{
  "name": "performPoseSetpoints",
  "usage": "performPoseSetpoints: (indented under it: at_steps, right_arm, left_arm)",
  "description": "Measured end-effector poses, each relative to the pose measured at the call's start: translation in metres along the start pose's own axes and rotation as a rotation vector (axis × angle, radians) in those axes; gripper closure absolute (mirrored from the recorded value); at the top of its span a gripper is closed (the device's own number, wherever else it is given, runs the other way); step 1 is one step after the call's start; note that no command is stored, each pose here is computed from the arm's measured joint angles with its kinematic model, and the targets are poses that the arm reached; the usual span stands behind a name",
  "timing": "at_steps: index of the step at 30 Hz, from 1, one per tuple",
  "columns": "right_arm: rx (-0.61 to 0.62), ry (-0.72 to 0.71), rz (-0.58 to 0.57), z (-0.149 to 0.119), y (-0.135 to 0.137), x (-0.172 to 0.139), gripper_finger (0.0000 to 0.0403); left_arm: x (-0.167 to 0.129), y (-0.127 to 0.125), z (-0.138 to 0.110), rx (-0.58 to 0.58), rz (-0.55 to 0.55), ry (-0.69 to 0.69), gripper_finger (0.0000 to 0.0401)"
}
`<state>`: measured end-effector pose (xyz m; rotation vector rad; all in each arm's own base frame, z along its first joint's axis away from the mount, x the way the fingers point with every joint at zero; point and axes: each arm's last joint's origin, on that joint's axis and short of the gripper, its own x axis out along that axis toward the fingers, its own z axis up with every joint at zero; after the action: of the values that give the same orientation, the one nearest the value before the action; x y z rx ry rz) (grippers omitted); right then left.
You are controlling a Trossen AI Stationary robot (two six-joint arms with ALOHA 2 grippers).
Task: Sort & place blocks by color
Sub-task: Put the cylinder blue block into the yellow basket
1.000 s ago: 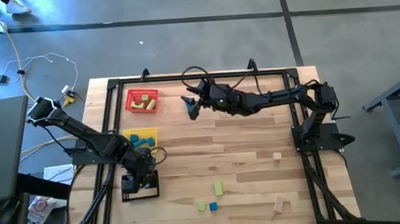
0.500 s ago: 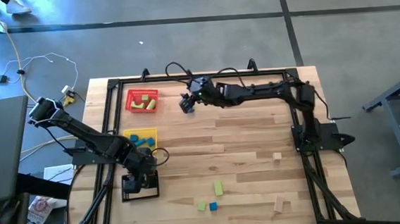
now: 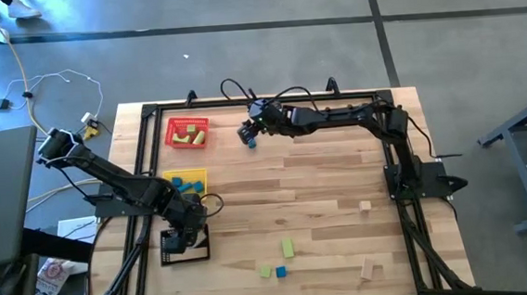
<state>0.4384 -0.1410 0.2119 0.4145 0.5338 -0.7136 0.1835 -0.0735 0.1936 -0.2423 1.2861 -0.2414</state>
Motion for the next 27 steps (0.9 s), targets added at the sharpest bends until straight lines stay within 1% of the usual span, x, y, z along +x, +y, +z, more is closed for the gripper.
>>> performPoseSetpoints:
  at_steps: [5,11,16,23,27]
  right_arm:
    - [0.008,0.010,0.020,0.002,-0.004,0.002,0.0203]
    - [0.023,0.010,0.015,0.004,-0.008,0.003,0.0203]
    - [0.057,0.044,0.044,-0.004,-0.006,0.010,0.0203]
    - [0.051,0.120,0.037,-0.023,-0.002,0.022,0.0203]
    - [0.004,0.118,0.024,-0.024,-0.001,0.021,0.0203]
  left_arm:
    - [-0.007,-0.003,0.002,0.051,-0.008,-0.018,0.0201]
    - [-0.029,-0.014,0.017,0.149,-0.039,-0.115,0.0201]
    - [-0.037,-0.018,0.024,0.210,-0.031,-0.154,0.0201]
    - [-0.038,-0.014,0.025,0.206,0.076,-0.185,0.0201]
    - [-0.039,-0.010,0.027,0.233,0.225,-0.227,0.0201]
